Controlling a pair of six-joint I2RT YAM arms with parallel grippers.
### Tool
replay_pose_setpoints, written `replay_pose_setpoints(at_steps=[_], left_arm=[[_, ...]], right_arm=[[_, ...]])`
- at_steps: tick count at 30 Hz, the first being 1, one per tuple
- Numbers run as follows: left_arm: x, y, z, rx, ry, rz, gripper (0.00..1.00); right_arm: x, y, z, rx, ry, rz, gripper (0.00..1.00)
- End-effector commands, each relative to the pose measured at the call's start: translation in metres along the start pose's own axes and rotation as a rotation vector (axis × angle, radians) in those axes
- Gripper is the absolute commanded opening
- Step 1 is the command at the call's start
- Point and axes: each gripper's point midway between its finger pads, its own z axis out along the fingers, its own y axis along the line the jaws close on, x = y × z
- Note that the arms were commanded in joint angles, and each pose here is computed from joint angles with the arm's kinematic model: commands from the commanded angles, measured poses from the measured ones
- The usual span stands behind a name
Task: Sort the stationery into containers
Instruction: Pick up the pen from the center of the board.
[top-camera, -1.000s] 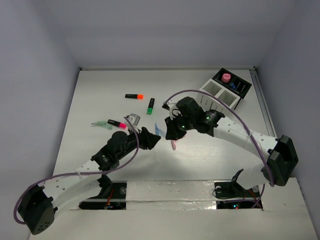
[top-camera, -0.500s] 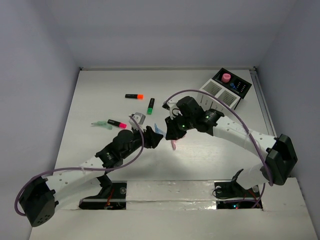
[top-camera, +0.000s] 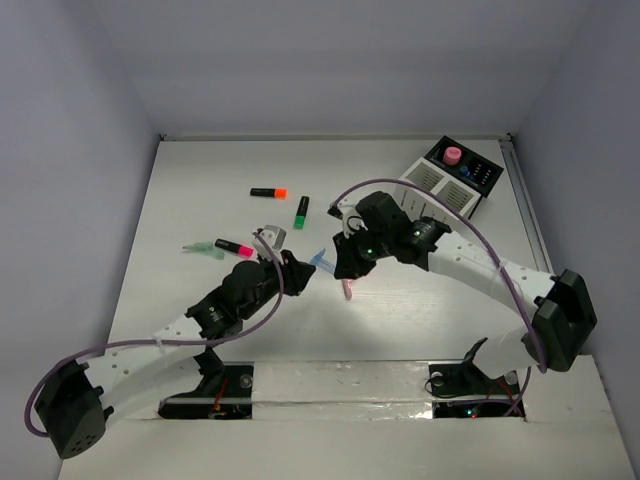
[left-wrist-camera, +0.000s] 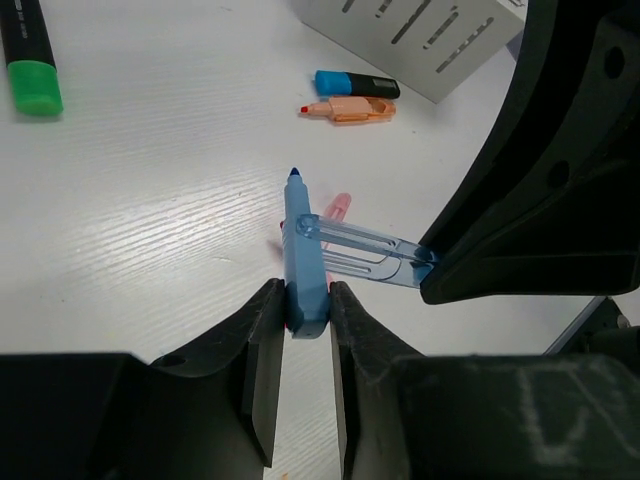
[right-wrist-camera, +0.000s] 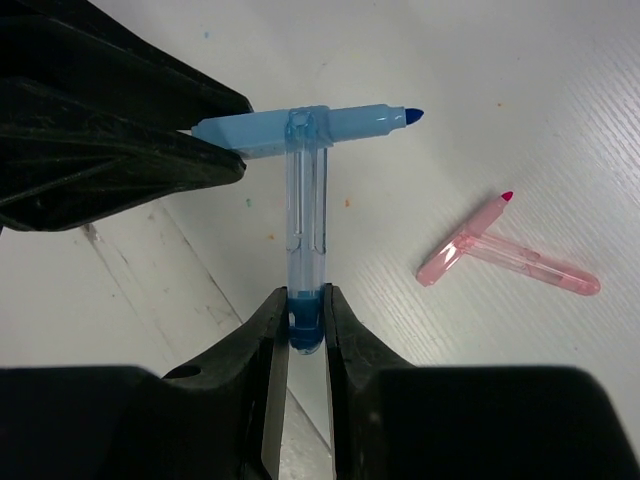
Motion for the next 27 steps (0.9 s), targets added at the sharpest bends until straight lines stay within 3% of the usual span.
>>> replay_pose_setpoints(at_steps=[1, 6, 12, 27], left_arm=[[-0.035, -0.017, -0.011, 0.044, -0.097, -0.009, 0.01], [-0.053, -0.038, -0.036, 0.157, -0.144, -0.020, 0.00], [-0.069, -0.072, -0.063, 0.324, -0.157, -0.031, 0.00], [-0.104, -0.132, -0.122, 0.660, -0.237, -0.074, 0.00]], right_arm=[[-0.012, 0.015, -0.021, -0.065, -0.073, -0.057, 0.00], [-0.034, 0.013, -0.051, -0.115, -0.214, -0.070, 0.00], [-0.052, 0.043, -0.073, -0.253, -0.322, -0.180, 0.00], [-0.069, 0.073, -0.092, -0.467, -0.474, -0.365, 0.00]])
